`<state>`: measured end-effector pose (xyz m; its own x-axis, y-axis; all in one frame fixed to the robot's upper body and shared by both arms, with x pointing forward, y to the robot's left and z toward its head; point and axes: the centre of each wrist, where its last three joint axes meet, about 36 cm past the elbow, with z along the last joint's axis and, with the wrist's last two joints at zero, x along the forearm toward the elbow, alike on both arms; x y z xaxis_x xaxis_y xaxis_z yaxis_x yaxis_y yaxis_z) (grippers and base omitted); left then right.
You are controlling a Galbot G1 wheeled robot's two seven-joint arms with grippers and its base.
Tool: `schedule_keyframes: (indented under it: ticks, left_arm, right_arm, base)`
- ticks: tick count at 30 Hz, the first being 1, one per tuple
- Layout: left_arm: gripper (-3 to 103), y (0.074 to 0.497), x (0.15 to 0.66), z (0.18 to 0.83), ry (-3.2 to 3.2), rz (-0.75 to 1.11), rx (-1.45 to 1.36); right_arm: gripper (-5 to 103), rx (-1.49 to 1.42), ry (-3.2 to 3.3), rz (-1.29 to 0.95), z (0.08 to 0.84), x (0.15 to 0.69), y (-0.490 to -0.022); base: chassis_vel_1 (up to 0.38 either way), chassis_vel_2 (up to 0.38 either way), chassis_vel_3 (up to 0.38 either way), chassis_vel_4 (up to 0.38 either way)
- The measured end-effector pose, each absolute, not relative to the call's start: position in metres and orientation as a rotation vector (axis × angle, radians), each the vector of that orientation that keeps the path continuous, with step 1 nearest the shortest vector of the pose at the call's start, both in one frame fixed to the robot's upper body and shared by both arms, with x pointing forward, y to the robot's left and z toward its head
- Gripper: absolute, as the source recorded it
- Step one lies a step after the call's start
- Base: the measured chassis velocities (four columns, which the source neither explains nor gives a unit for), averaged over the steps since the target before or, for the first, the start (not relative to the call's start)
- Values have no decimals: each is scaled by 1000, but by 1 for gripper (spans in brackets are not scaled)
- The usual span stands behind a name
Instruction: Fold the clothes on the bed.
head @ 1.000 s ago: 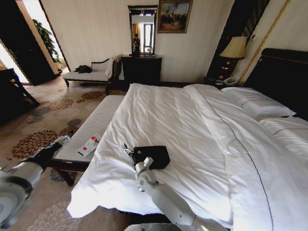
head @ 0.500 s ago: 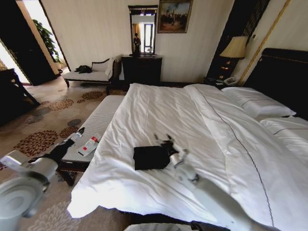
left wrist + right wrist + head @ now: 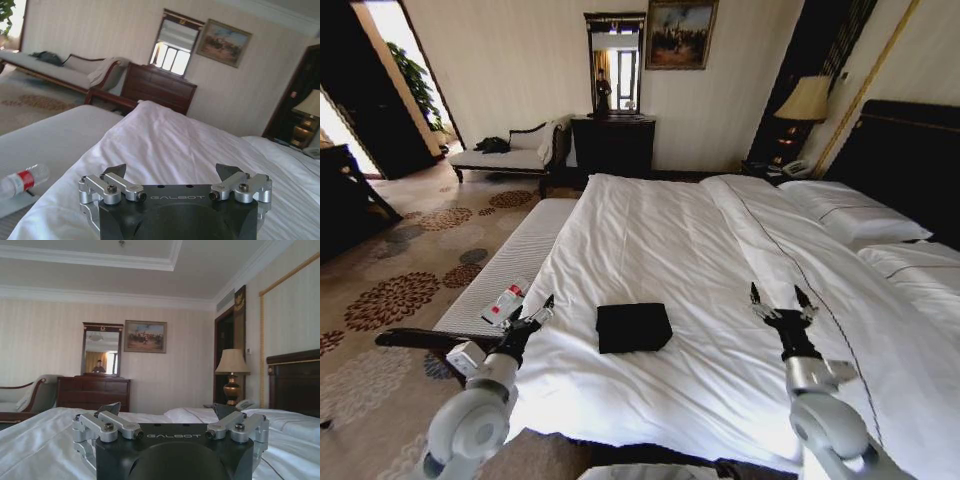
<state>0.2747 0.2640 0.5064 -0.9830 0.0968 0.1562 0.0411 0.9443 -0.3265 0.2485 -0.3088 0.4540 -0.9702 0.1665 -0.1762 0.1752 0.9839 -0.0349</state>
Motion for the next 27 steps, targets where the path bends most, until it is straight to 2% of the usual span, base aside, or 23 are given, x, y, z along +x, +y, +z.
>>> schedule_keyframes:
  ticks: [5, 8, 10, 13, 27]
  left_arm:
    - [100, 263, 246, 517, -3012, 313, -206]
    - [100, 260, 238, 519, -3014, 307, -222]
    - [100, 256, 230, 516, -2998, 323, -225]
    - [100, 256, 227, 514, -3005, 330, -226]
    - [100, 257, 234, 519, -3052, 369, -222]
  right_arm:
    - [100, 347, 2967, -163, 465, 218, -283]
    - [100, 345, 2968, -97, 472, 214, -277]
    - [100, 308, 2971, 99, 484, 210, -267]
    - [100, 276, 2956, 164, 485, 209, -263]
    - [100, 198, 2911, 87, 480, 205, -262]
  base:
    - [0, 0, 0, 0]
    - [0, 0, 0, 0]
    - [0, 0, 0, 0]
    - [0, 0, 0, 0]
    - [0, 0, 0, 0]
